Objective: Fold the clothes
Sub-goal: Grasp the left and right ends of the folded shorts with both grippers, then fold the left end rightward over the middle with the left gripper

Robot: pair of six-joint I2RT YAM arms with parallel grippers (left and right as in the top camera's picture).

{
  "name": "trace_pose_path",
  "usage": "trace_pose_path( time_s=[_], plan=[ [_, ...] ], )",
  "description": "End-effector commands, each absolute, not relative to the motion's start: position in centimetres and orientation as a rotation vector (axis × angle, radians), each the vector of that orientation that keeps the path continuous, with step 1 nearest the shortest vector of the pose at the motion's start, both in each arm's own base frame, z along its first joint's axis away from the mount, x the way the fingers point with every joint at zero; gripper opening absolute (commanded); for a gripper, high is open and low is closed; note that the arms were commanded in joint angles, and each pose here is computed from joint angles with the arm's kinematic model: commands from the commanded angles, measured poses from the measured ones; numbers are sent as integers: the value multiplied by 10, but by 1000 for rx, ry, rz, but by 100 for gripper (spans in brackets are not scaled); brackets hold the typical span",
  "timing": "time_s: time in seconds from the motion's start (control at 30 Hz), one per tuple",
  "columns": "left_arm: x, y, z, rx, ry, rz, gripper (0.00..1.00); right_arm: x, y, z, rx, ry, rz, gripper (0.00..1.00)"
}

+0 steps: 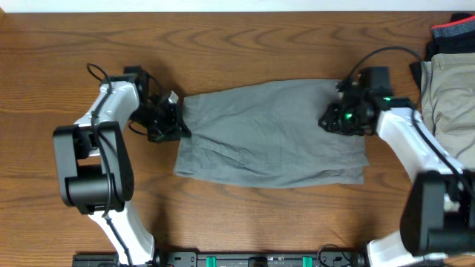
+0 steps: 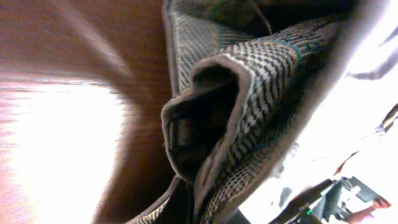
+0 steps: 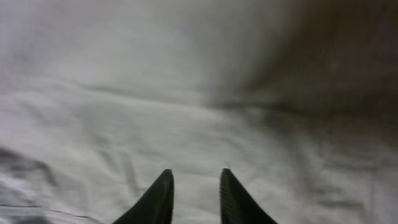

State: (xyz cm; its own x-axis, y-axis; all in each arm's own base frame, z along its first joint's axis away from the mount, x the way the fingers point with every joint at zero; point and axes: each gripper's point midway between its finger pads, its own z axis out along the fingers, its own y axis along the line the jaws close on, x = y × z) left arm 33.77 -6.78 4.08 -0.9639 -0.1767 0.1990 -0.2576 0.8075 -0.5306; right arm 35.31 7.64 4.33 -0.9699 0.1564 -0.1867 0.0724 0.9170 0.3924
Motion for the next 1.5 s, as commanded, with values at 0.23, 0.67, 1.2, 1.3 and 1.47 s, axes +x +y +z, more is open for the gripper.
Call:
trace_pose_path(
  time_s=[0.23, 0.67, 1.2, 1.3, 1.47],
  plan=[
    [366, -34, 132, 206, -3164, 676, 6, 324, 85, -34, 383, 3112, 618, 18],
    [365, -31, 141, 143, -3225, 454, 6, 318, 92, -41, 348, 3143, 622, 17],
    [358, 29, 98, 314, -3171, 181, 83, 314, 92, -41, 357, 3160, 620, 16],
    [352, 41, 86, 370, -3132, 181, 91, 313, 91, -41, 360, 3167, 619, 16],
    [343, 53, 56, 488, -3037, 286, 97, 312, 91, -41, 360, 3169, 612, 16]
  ],
)
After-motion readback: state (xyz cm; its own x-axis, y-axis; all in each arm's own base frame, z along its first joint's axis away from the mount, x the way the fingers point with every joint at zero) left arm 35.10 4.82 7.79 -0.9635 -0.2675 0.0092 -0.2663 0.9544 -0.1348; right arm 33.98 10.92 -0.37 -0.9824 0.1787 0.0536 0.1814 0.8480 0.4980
